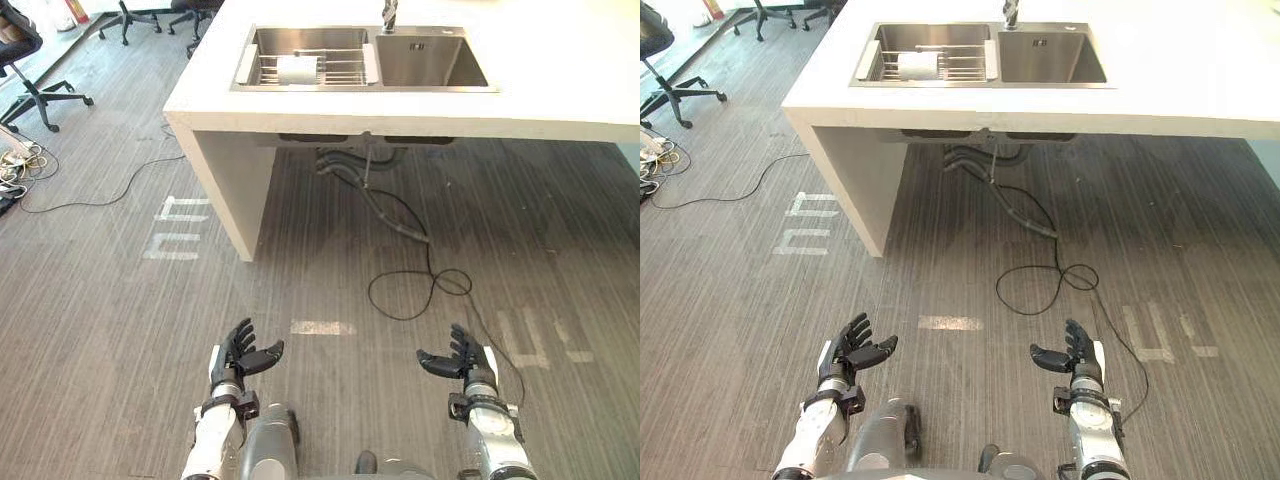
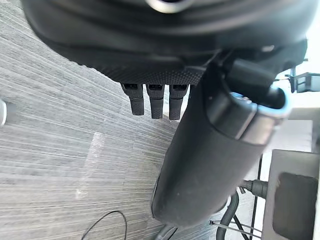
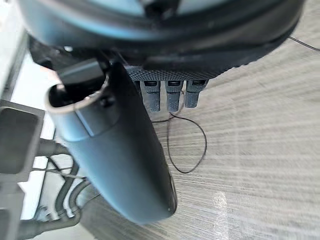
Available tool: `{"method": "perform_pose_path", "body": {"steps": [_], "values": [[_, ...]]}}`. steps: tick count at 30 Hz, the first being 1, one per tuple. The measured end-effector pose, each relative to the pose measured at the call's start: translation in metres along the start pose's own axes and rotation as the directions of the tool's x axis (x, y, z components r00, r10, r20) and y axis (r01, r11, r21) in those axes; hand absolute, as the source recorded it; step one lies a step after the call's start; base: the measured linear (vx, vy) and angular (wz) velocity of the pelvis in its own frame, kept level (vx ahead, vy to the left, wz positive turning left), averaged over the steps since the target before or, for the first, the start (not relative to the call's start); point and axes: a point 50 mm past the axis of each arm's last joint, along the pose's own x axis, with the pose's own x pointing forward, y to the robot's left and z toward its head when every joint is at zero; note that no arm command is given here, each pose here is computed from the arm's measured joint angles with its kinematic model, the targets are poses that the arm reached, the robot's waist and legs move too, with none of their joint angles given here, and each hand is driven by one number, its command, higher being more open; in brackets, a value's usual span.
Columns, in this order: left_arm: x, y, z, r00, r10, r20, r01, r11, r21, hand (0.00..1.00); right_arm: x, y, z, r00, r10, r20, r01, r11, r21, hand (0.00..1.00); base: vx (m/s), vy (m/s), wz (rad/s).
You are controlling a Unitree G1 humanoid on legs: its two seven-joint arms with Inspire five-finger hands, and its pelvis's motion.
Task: Walk over to the sink, pick up the cup, carry it to the dishwasher, place the cup inside the dishwasher, then close the dishwasher door
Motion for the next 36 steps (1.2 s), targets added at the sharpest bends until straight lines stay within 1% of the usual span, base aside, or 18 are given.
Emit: {"method": "perform_pose_path", "body": {"steps": [2, 4, 9, 11, 13, 14, 15, 17, 19, 21, 23, 24, 25, 27, 29, 32, 34, 36], "values": [[0.001, 0.007, 0.002, 1.000, 0.016, 0.004, -0.016, 1.000, 0.015, 0.90, -0.003, 0.009, -0.009, 0.999, 0.017, -0.044, -0.016, 1.000, 0.011, 0.90, 0.36, 0.202, -0.15], [0.001, 0.005, 0.003, 1.000, 0.011, 0.010, -0.011, 1.000, 0.009, 0.90, -0.004, 0.010, -0.012, 0.998, 0.018, -0.055, -0.018, 1.000, 0.010, 0.90, 0.36, 0.186, 0.02], [-0.012, 0.018, -0.014, 0.998, 0.038, -0.046, -0.036, 0.999, 0.036, 0.90, -0.010, 0.019, -0.023, 0.994, 0.061, -0.093, -0.063, 0.998, -0.014, 0.90, 0.40, 0.198, -0.22], [-0.015, 0.017, -0.010, 0.999, 0.034, -0.021, -0.033, 0.999, 0.043, 0.90, -0.013, 0.021, -0.031, 0.990, 0.072, -0.122, -0.074, 0.997, -0.014, 0.90, 0.51, 0.066, 0.06], [-0.016, 0.010, 0.008, 0.998, 0.010, 0.061, -0.012, 1.000, 0.027, 0.90, -0.014, 0.021, -0.031, 0.990, 0.074, -0.124, -0.076, 0.997, -0.014, 0.90, 0.46, -0.050, 0.21], [-0.016, 0.001, 0.026, 0.990, -0.024, 0.139, 0.023, 1.000, 0.013, 0.90, -0.013, 0.021, -0.031, 0.990, 0.074, -0.122, -0.076, 0.997, -0.015, 0.90, 0.42, -0.102, 0.27], [-0.016, -0.003, 0.035, 0.983, -0.039, 0.178, 0.038, 0.999, 0.005, 0.90, -0.013, 0.021, -0.030, 0.990, 0.076, -0.120, -0.078, 0.997, -0.015, 0.90, 0.34, -0.117, 0.28], [-0.019, -0.015, 0.066, 0.945, -0.072, 0.318, 0.085, 0.996, -0.026, 0.90, -0.011, 0.024, -0.027, 0.990, 0.092, -0.111, -0.094, 0.995, -0.019, 0.90, 0.43, -0.193, 0.16], [-0.019, -0.018, 0.074, 0.930, -0.080, 0.358, 0.096, 0.995, -0.028, 0.90, -0.014, 0.023, -0.031, 0.988, 0.100, -0.120, -0.106, 0.994, -0.041, 0.90, 0.45, -0.194, 0.02], [-0.019, -0.029, 0.081, 0.917, -0.109, 0.384, 0.133, 0.991, -0.035, 0.90, -0.009, 0.014, -0.025, 0.992, 0.078, -0.098, -0.085, 0.994, -0.070, 0.90, 0.47, -0.216, -0.22], [-0.022, -0.048, 0.097, 0.880, -0.177, 0.440, 0.206, 0.978, -0.017, 0.90, -0.007, 0.005, -0.021, 0.995, 0.054, -0.081, -0.060, 0.996, -0.071, 0.90, 0.34, -0.159, 0.22], [-0.024, -0.052, 0.101, 0.869, -0.192, 0.456, 0.223, 0.975, -0.014, 0.90, -0.008, 0.005, -0.023, 0.995, 0.053, -0.085, -0.059, 0.996, -0.069, 0.90, 0.29, -0.145, 0.48], [-0.028, -0.056, 0.100, 0.870, -0.185, 0.456, 0.221, 0.975, -0.027, 0.90, -0.012, 0.003, -0.029, 0.993, 0.049, -0.103, -0.056, 0.996, -0.069, 0.90, 0.27, -0.145, 0.53], [-0.034, -0.055, 0.090, 0.886, -0.171, 0.431, 0.211, 0.976, -0.047, 0.90, -0.019, 0.002, -0.040, 0.990, 0.045, -0.132, -0.054, 0.996, -0.068, 0.90, 0.26, -0.122, 0.42], [-0.044, -0.057, 0.095, 0.877, -0.155, 0.454, 0.211, 0.975, -0.075, 0.90, -0.027, 0.004, -0.050, 0.985, 0.056, -0.161, -0.069, 0.995, -0.074, 0.90, 0.19, -0.035, 0.13], [-0.063, -0.063, 0.119, 0.814, -0.148, 0.561, 0.256, 0.960, -0.118, 0.90, -0.032, 0.008, -0.057, 0.982, 0.065, -0.179, -0.078, 0.995, -0.069, 0.90, 0.16, 0.056, 0.13], [-0.078, -0.064, 0.147, 0.703, -0.124, 0.700, 0.303, 0.943, -0.137, 0.90, -0.031, 0.009, -0.058, 0.981, 0.067, -0.183, -0.081, 0.994, -0.071, 0.90, 0.17, 0.106, -0.10], [-0.081, -0.065, 0.161, 0.646, -0.113, 0.755, 0.322, 0.937, -0.135, 0.90, -0.031, 0.009, -0.060, 0.978, 0.074, -0.193, -0.091, 0.993, -0.080, 0.90, 0.13, 0.084, 0.17]]}}
